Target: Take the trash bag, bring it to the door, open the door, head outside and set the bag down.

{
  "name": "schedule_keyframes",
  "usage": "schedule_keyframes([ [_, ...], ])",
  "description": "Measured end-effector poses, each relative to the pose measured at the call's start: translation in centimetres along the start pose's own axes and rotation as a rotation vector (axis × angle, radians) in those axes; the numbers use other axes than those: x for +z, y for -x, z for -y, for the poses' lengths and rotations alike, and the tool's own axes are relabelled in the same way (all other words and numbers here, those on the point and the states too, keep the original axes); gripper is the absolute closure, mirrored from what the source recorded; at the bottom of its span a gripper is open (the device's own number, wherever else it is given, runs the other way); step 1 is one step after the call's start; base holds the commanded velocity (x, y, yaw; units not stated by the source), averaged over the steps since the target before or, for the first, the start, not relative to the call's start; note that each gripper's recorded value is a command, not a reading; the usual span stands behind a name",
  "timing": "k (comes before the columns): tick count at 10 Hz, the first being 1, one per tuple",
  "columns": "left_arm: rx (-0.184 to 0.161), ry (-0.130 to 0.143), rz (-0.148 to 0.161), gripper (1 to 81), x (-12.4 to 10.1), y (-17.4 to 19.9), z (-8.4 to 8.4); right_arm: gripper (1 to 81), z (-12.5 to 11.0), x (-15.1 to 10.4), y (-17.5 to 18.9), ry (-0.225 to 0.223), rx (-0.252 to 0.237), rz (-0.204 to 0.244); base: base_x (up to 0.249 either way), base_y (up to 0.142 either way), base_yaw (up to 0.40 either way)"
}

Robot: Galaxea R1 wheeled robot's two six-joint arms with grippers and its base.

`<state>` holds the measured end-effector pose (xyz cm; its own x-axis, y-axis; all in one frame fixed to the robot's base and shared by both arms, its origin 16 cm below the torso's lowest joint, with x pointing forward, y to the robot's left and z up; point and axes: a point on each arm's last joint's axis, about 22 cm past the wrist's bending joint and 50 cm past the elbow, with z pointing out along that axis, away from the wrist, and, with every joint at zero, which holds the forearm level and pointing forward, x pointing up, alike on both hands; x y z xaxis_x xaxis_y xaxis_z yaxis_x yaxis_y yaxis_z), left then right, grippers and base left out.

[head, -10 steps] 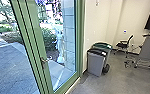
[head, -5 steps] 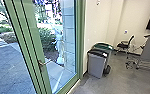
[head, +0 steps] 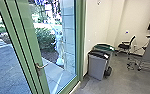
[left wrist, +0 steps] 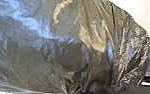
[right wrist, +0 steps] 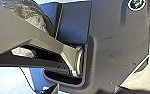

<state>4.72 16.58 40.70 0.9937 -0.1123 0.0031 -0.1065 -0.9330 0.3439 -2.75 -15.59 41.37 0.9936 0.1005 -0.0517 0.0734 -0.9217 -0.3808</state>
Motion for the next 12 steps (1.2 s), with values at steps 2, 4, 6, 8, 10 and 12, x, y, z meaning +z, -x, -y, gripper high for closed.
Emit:
schedule_keyframes([
  [2,0.0,0.0,0.0,81.1,0.0,-0.01,0.0,1.0,-0.13,-0.02,0.03,0.003,0.0,0.001,0.135,0.0,0.0],
  [4,0.0,0.0,0.0,81.1,0.0,-0.01,0.0,1.0,-0.23,-0.03,0.04,0.004,0.0,0.001,0.135,0.0,0.0],
  [6,0.0,0.0,-0.001,81.1,0.0,-0.05,0.0,1.0,-0.23,-0.03,0.04,0.004,-0.003,0.001,0.135,0.0,0.0],
  [8,0.0,0.0,0.0,81.1,0.0,-0.01,0.0,1.0,-0.23,-0.03,0.04,0.004,-0.003,0.001,0.135,0.0,0.0],
  [10,0.0,0.0,0.0,81.1,0.0,-0.01,0.0,1.0,-0.21,-0.03,0.04,0.004,-0.003,0.001,0.135,0.0,0.0],
  [12,0.0,0.0,0.0,81.1,0.0,-0.01,0.0,1.0,-0.17,-0.02,0.07,0.004,-0.003,0.001,0.135,0.0,0.0],
])
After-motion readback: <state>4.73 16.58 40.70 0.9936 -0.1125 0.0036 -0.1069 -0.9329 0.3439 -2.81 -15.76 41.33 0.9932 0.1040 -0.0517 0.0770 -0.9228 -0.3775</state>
